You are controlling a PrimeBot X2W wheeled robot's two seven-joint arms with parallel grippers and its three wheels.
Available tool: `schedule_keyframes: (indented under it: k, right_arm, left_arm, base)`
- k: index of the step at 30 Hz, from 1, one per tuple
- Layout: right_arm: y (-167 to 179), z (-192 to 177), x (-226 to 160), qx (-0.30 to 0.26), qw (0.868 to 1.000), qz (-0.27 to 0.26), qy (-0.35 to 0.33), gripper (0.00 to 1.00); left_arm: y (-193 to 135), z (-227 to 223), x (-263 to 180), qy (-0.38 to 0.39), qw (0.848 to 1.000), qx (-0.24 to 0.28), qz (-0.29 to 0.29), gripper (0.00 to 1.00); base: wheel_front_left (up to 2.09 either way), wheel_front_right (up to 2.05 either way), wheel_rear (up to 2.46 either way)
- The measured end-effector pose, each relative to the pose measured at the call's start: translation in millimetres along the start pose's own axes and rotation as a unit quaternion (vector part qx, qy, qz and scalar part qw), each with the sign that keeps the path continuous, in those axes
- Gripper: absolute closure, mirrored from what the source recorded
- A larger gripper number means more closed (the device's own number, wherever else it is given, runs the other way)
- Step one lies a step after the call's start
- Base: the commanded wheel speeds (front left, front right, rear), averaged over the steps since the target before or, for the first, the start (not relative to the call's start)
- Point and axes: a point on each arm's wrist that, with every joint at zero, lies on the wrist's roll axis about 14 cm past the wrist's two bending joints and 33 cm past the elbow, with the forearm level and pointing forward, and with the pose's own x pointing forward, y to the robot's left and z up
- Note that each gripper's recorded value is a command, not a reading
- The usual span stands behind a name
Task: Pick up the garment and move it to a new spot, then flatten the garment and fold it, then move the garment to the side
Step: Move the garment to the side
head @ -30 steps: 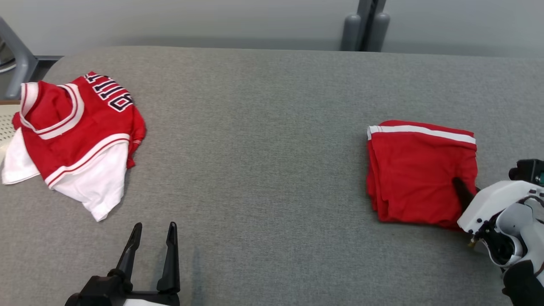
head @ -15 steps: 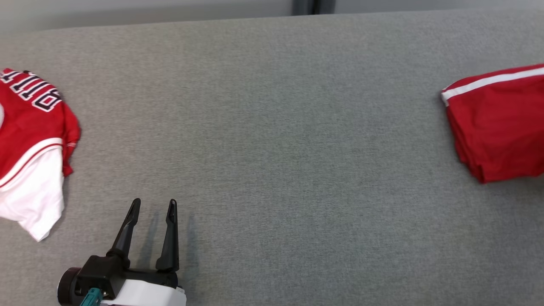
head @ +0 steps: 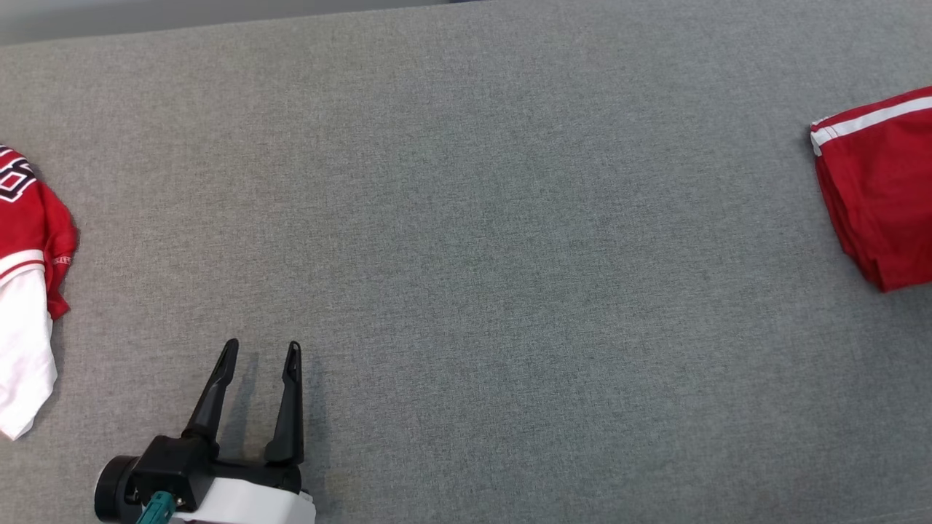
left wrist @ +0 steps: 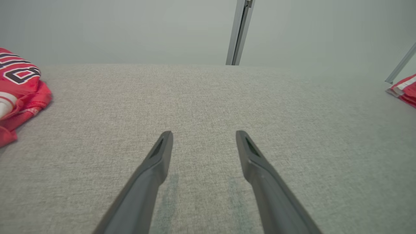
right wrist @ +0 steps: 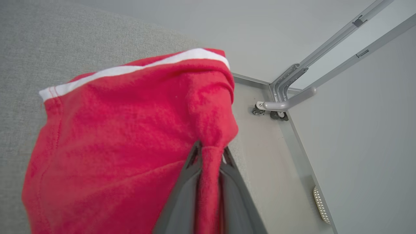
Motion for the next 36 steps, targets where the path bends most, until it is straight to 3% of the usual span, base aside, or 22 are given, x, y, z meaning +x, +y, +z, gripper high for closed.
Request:
schedule_keyframes:
  k: [1,8,13,20,24,28,36]
  right_arm:
    - [-2.1,1.3,-0.1,-0.005,1.000,-0.003,-0.003,0.00]
    - [-10.4,14.9,-6.1,-0.006,0.999,-0.017,-0.047,0.00]
    - [-10.3,45.9,-21.7,0.016,0.990,-0.018,-0.141,0.00]
    - [18.4,59.9,-69.5,0.061,0.964,0.011,-0.257,0.00]
    - [40.6,65.3,-109.3,0.084,0.944,0.029,-0.319,0.00]
    - [71.2,39.5,-141.4,0.107,0.937,0.048,-0.329,0.00]
    - [124.0,30.9,-182.7,0.141,0.922,0.088,-0.350,0.00]
  left_arm:
    - [-0.7,-0.2,0.1,0.000,1.000,0.000,-0.001,0.00]
    - [-2.7,3.6,-2.3,-0.005,1.000,-0.002,-0.002,0.00]
    - [-0.9,11.7,-10.7,-0.015,1.000,-0.005,0.005,0.00]
    - [9.1,34.1,-32.2,-0.047,0.998,-0.008,0.028,0.00]
    - [14.2,46.2,-44.3,-0.067,0.997,-0.012,0.040,0.00]
    - [23.5,53.5,-58.7,-0.080,0.995,-0.013,0.058,0.00]
    - [54.3,58.5,-90.9,-0.096,0.989,-0.012,0.113,0.00]
  base:
    - [0.00,0.00,0.00]
    - [0.00,0.00,0.00]
    - [0.00,0.00,0.00]
    - [0.00,0.00,0.00]
    - [0.00,0.00,0.00]
    - [0.00,0.00,0.00]
    - [0.00,0.00,0.00]
